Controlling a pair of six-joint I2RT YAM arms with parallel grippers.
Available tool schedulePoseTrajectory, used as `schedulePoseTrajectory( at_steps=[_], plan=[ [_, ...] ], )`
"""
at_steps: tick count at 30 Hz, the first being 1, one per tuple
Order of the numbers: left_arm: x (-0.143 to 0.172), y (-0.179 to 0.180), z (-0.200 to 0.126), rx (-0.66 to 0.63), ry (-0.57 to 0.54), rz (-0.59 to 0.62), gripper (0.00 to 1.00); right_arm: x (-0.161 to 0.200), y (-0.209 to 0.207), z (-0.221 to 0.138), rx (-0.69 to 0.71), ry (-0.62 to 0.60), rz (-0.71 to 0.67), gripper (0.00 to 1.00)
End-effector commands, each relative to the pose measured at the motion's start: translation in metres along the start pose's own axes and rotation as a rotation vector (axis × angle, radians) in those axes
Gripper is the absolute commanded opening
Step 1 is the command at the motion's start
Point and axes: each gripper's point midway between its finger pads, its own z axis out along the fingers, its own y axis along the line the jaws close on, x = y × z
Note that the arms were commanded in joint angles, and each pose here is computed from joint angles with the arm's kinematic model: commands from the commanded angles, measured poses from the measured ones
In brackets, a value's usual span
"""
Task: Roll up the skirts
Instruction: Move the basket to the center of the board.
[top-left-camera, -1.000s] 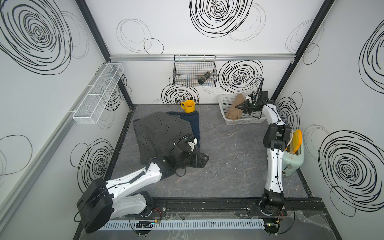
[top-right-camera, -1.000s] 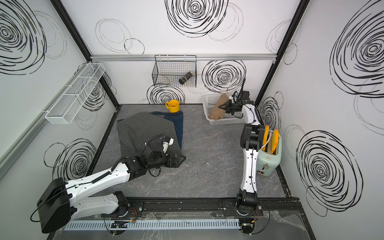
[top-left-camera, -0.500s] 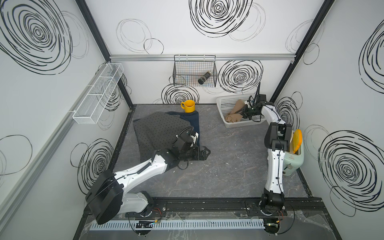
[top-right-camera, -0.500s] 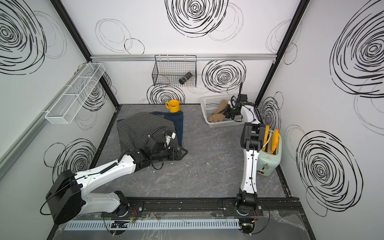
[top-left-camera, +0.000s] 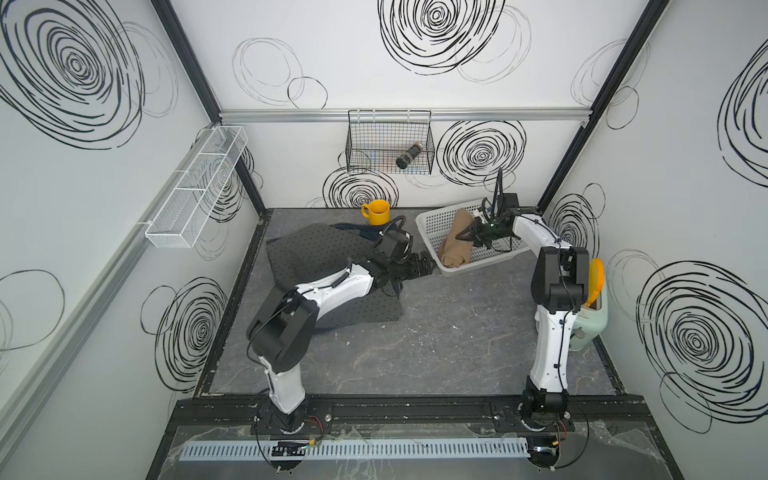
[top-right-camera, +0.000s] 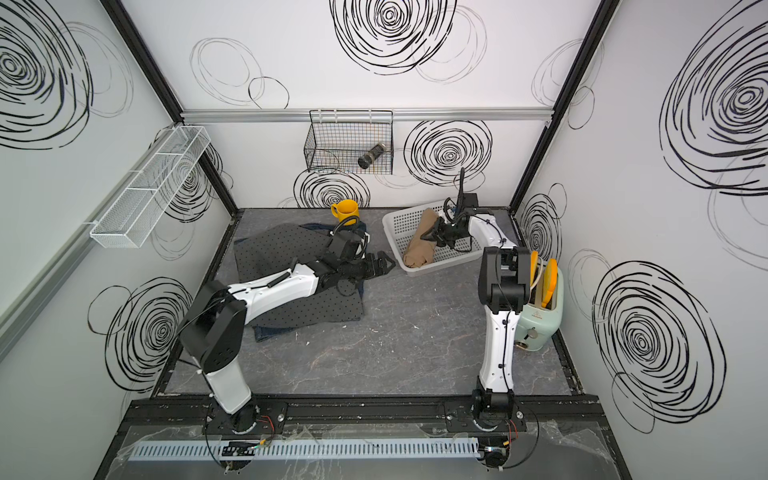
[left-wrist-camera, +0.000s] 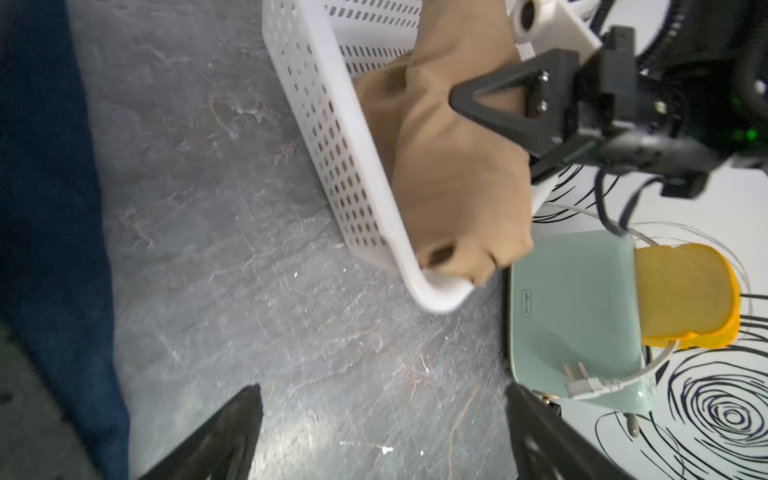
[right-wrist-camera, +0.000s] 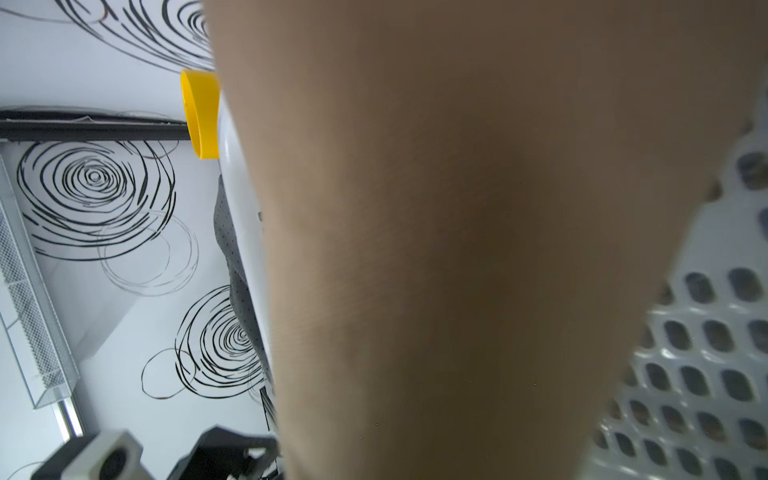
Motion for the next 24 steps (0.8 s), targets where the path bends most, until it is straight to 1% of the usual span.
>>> schedulePoseTrajectory(
  at_steps=[1,4,6,8,9,11,13,15,17,18,20,22,24],
  plan=[
    [-0.035,-0.017,0.011,0.025,-0.066,0.041,0.88,0.008,0.023,-0.017,-0.023,-0.034,-0.079,0.0],
    [-0.046,-0.008,0.027,-0.008,-0.076,0.053,0.76,0.021,0.022,-0.021,-0.017,-0.03,-0.078,0.0],
    [-0.046,-0.001,0.039,-0.032,-0.059,0.059,0.71,0.031,0.024,-0.022,-0.03,-0.029,-0.077,0.0],
    [-0.044,0.003,0.05,-0.035,-0.034,0.06,0.6,0.042,0.028,-0.021,-0.038,-0.022,-0.083,0.0],
    [-0.043,0.004,0.054,-0.037,-0.025,0.06,0.54,0.048,0.028,-0.02,-0.031,-0.02,-0.084,0.0],
    [-0.042,0.007,0.058,-0.049,-0.021,0.076,0.48,0.06,0.032,-0.019,-0.038,-0.01,-0.091,0.0],
    [-0.043,0.015,0.062,-0.085,-0.011,0.11,0.38,0.07,0.038,-0.019,-0.042,-0.001,-0.101,0.0],
    [-0.045,0.023,0.063,-0.11,0.0,0.139,0.3,0.077,0.046,-0.019,-0.031,-0.001,-0.127,0.0],
    [-0.053,0.026,0.062,-0.116,-0.005,0.171,0.26,0.082,0.051,-0.02,-0.017,-0.001,-0.137,0.0],
    [-0.058,0.026,0.06,-0.127,-0.013,0.192,0.26,0.084,0.055,-0.021,-0.034,0.005,-0.141,0.0],
    [-0.066,0.021,0.057,-0.132,-0.022,0.23,0.25,0.085,0.06,-0.022,-0.066,0.005,-0.145,0.0],
    [-0.075,0.008,0.055,-0.108,-0.027,0.254,0.2,0.081,0.055,-0.022,-0.054,0.008,-0.134,0.0],
    [-0.08,0.002,0.058,-0.098,-0.027,0.26,0.18,0.08,0.051,-0.02,-0.062,0.03,-0.125,0.0]
  ],
)
